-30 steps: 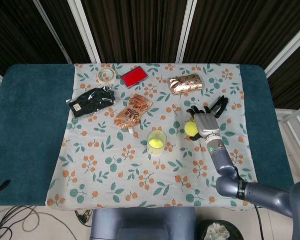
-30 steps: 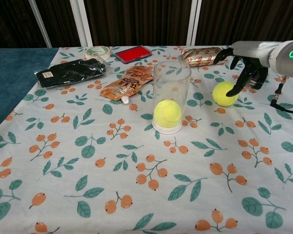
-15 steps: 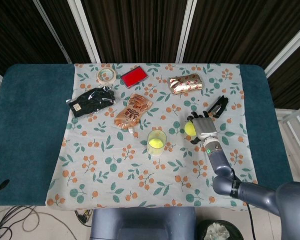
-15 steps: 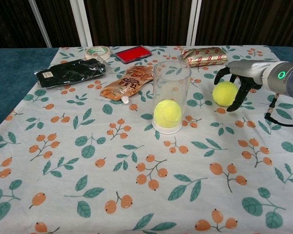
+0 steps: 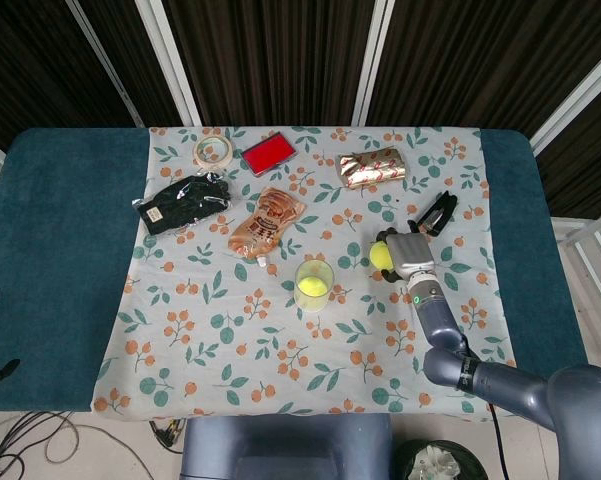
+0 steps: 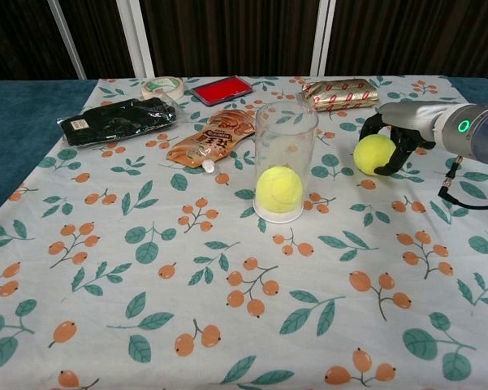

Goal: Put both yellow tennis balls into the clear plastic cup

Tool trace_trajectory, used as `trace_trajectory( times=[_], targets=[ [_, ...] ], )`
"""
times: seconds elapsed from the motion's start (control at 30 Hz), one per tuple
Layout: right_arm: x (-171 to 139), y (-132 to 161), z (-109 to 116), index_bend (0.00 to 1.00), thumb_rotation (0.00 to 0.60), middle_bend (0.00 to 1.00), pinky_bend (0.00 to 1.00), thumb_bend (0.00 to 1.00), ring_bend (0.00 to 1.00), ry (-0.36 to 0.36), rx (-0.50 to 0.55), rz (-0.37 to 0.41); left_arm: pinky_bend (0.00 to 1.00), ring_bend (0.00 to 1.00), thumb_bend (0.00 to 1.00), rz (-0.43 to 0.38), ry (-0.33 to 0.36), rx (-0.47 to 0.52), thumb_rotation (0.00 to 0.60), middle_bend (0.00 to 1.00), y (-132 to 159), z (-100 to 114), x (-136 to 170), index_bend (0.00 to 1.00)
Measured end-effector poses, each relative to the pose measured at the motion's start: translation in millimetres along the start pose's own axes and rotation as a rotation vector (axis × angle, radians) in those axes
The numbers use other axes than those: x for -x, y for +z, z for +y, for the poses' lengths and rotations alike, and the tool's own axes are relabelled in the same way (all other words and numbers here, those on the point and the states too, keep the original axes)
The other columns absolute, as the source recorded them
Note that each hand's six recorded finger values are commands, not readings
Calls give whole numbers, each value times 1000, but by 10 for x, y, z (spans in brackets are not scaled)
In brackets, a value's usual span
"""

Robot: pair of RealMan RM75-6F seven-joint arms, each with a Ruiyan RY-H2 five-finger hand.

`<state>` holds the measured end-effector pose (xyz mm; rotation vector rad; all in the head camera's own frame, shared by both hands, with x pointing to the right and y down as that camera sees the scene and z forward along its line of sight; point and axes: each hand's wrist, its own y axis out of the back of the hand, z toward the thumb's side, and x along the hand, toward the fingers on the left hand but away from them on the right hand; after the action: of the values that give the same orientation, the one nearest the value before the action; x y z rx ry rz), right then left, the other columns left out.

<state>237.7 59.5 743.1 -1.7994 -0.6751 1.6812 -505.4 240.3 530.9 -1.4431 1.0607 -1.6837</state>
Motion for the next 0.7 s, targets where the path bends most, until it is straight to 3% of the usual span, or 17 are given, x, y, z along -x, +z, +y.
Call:
trace_trajectory(
  times=[0.13, 0.3, 0.43, 0.7],
  targets=[
    [0, -9, -32, 389, 600, 367, 6, 460, 539, 12, 1, -4, 107, 0, 41, 2, -1, 1, 600, 0, -5, -1, -2, 184],
    [6, 14, -11, 472, 600, 430, 147, 479, 586, 1, 7, 1, 107, 0, 41, 2, 0, 3, 600, 0, -8, 6, -3, 188],
    [2, 52, 49, 475, 600, 430, 18, 479, 586, -16, 29, 14, 107, 0, 41, 5, 1, 5, 600, 0, -18, 10, -4, 190],
    [-40, 92, 424, 475, 600, 430, 14, 479, 586, -89, 70, 41, 107, 0, 41, 8, 2, 11, 600, 0, -29, 25, 1, 191]
  ],
)
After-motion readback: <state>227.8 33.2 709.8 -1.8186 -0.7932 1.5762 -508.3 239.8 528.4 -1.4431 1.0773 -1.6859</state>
